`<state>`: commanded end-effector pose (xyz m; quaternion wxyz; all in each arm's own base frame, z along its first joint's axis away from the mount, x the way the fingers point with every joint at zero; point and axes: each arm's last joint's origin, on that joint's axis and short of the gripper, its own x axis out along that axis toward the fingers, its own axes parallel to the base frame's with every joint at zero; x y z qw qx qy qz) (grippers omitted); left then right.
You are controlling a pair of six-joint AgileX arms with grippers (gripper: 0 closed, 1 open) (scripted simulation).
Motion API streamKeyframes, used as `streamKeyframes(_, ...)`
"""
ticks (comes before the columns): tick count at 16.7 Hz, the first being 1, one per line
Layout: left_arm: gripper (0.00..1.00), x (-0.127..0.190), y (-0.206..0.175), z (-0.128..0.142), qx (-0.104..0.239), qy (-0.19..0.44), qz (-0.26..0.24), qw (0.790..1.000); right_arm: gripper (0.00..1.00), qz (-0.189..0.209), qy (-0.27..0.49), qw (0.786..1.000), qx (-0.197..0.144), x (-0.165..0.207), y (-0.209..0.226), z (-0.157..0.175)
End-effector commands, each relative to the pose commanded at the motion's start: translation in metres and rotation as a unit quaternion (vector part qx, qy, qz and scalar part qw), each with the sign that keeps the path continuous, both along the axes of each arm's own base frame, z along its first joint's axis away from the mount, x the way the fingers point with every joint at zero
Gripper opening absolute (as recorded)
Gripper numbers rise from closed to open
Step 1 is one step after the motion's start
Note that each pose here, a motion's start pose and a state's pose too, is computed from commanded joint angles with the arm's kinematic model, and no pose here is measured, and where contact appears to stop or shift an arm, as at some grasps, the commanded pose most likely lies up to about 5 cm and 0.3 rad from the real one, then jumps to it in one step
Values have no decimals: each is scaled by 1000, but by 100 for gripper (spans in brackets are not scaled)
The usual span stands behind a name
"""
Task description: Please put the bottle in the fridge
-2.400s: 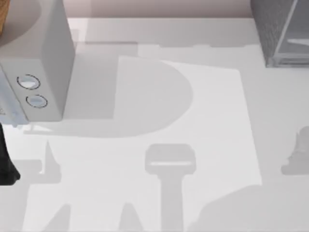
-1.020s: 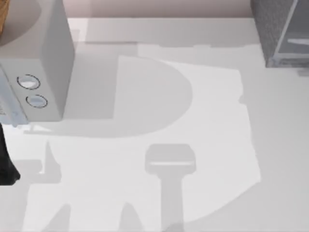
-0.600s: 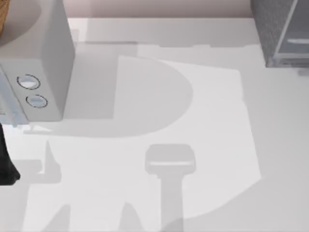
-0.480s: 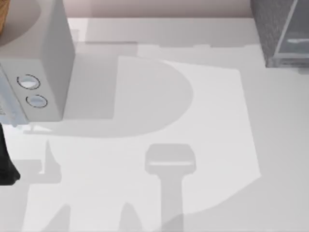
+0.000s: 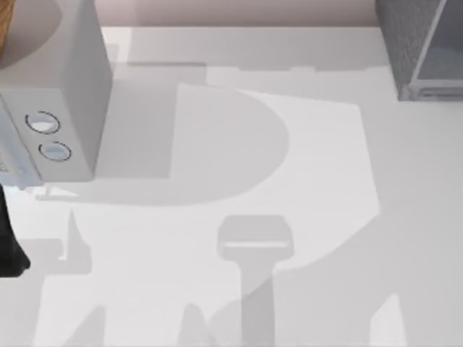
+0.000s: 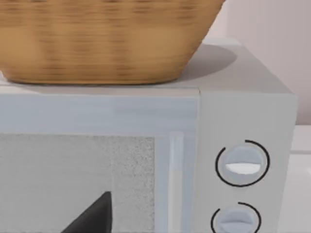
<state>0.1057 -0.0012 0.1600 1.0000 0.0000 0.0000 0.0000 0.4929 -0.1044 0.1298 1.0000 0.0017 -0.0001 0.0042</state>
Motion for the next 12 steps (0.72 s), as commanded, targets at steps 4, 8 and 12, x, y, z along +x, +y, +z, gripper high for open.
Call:
streamKeyframes(4, 100, 0, 0, 0, 0, 0, 0, 1000, 1, 0, 6, 1000, 0, 12, 2, -2)
streamKeyframes(8, 100, 0, 0, 0, 0, 0, 0, 1000, 8, 0, 6, 1000, 0, 12, 2, -2)
streamKeyframes(12, 100, 0, 0, 0, 0, 0, 0, 1000, 38, 0, 6, 1000, 0, 12, 2, -2)
